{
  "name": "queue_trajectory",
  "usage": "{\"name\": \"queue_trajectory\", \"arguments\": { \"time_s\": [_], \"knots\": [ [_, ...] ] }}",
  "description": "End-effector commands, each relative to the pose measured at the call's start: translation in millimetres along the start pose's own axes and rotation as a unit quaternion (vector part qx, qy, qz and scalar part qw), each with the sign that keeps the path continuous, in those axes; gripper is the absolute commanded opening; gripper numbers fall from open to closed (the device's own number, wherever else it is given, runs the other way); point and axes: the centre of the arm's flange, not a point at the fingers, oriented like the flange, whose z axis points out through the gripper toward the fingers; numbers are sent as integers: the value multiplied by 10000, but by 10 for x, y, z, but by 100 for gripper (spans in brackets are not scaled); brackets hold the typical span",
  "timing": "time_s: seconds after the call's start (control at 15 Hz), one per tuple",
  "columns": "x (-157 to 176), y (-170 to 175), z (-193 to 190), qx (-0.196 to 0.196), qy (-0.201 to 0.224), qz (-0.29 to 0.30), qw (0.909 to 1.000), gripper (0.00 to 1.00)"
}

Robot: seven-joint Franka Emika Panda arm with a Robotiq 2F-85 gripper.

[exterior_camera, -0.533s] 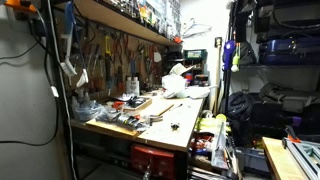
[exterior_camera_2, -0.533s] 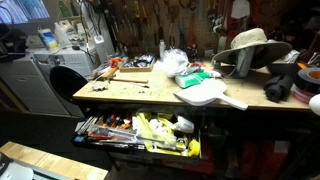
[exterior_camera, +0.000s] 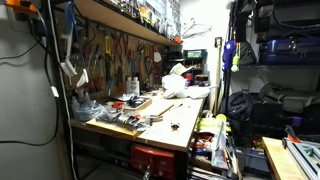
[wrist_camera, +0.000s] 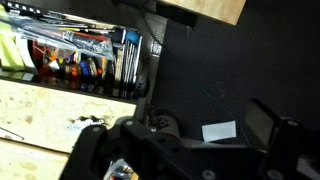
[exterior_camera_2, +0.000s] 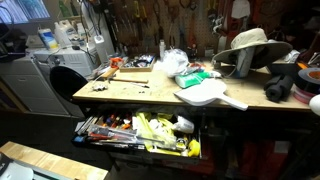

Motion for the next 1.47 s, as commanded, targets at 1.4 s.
{"name": "queue_trajectory", "arguments": {
  "time_s": [1.4],
  "knots": [
    [-364,2891,1268,26,-1234,869,9885,100]
  ]
}}
